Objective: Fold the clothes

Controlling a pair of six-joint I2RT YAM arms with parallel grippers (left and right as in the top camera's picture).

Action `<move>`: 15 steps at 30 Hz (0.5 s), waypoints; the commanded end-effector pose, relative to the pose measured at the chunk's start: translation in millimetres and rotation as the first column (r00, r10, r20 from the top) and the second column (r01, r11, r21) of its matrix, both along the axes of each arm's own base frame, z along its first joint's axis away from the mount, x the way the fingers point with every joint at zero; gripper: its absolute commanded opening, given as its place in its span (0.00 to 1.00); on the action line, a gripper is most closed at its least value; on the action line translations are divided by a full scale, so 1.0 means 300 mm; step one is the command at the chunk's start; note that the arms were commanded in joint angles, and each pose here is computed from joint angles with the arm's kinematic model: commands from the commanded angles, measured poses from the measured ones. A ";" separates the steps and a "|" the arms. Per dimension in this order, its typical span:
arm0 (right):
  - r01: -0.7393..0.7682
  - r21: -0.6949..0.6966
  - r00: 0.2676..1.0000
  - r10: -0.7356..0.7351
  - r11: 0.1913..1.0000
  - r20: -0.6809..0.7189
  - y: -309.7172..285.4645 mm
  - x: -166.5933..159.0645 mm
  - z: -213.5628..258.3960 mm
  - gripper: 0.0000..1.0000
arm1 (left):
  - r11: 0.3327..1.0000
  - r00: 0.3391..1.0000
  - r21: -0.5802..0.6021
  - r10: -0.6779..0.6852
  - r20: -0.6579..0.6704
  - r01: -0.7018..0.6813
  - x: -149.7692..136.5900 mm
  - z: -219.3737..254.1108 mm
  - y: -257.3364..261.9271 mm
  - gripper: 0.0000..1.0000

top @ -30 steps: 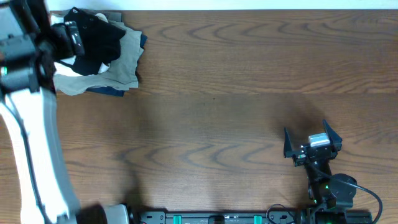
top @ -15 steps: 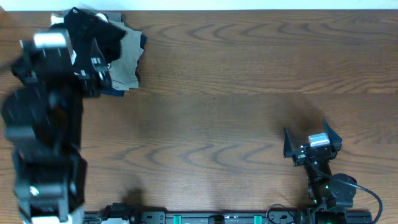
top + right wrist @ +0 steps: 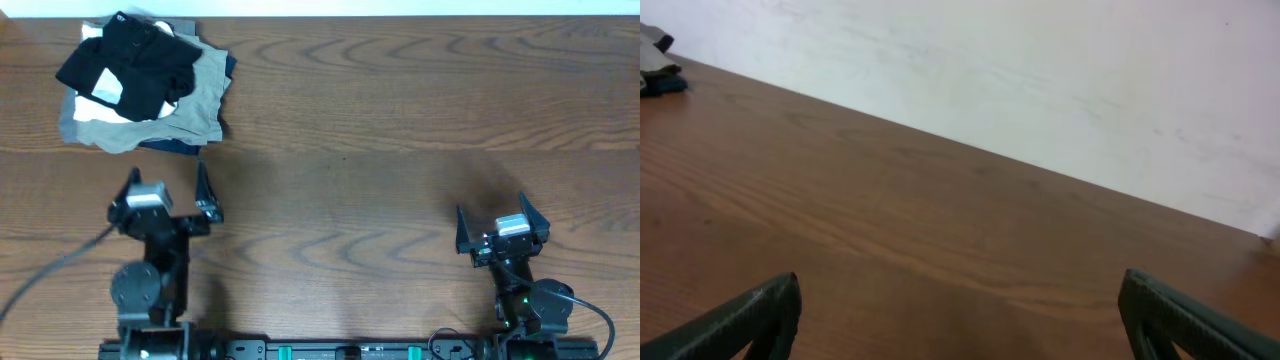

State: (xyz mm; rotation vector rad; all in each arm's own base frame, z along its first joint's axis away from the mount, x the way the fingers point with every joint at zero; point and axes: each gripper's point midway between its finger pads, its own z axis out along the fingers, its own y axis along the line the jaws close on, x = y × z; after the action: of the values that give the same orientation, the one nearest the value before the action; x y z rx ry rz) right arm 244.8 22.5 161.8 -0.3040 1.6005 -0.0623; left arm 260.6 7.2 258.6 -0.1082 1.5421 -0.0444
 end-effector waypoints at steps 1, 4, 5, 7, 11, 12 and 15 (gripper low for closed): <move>0.004 -0.009 1.000 -0.004 1.000 0.001 -0.004 0.000 -0.004 0.99 | 1.000 0.999 -0.028 -0.013 0.031 0.014 -0.025 -0.039 -0.009 0.98; 0.004 -0.009 1.000 -0.004 1.000 0.001 -0.004 0.000 -0.004 0.99 | 1.000 0.999 -0.028 -0.013 0.033 0.014 -0.035 -0.084 -0.008 0.98; 0.004 -0.009 1.000 -0.004 1.000 0.001 -0.004 0.000 -0.004 0.99 | 1.000 0.999 -0.028 -0.013 0.033 0.014 -0.036 -0.085 -0.008 0.98; 0.004 -0.009 1.000 -0.004 1.000 0.001 -0.004 0.000 -0.004 0.99 | 1.000 0.999 -0.028 -0.013 0.033 0.014 -0.036 -0.085 -0.008 0.98; 0.004 -0.009 1.000 -0.004 1.000 0.001 -0.004 0.000 -0.004 0.99 | 1.000 0.999 -0.028 -0.013 0.033 0.014 -0.036 -0.085 -0.008 0.98; 0.004 -0.009 1.000 -0.004 1.000 0.001 -0.004 0.000 -0.004 0.99 | 1.000 0.999 -0.028 -0.013 0.033 0.014 -0.036 -0.085 -0.008 0.98; 0.004 -0.009 1.000 -0.004 1.000 0.001 -0.004 0.000 -0.004 0.99 | 1.000 0.999 -0.028 -0.013 0.033 0.014 -0.036 -0.085 -0.008 0.98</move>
State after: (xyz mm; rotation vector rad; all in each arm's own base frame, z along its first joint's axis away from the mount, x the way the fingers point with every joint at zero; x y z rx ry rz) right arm 244.8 22.5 161.8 -0.3046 1.6004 -0.0623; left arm 251.6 6.1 226.8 -0.1209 1.5315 -0.0669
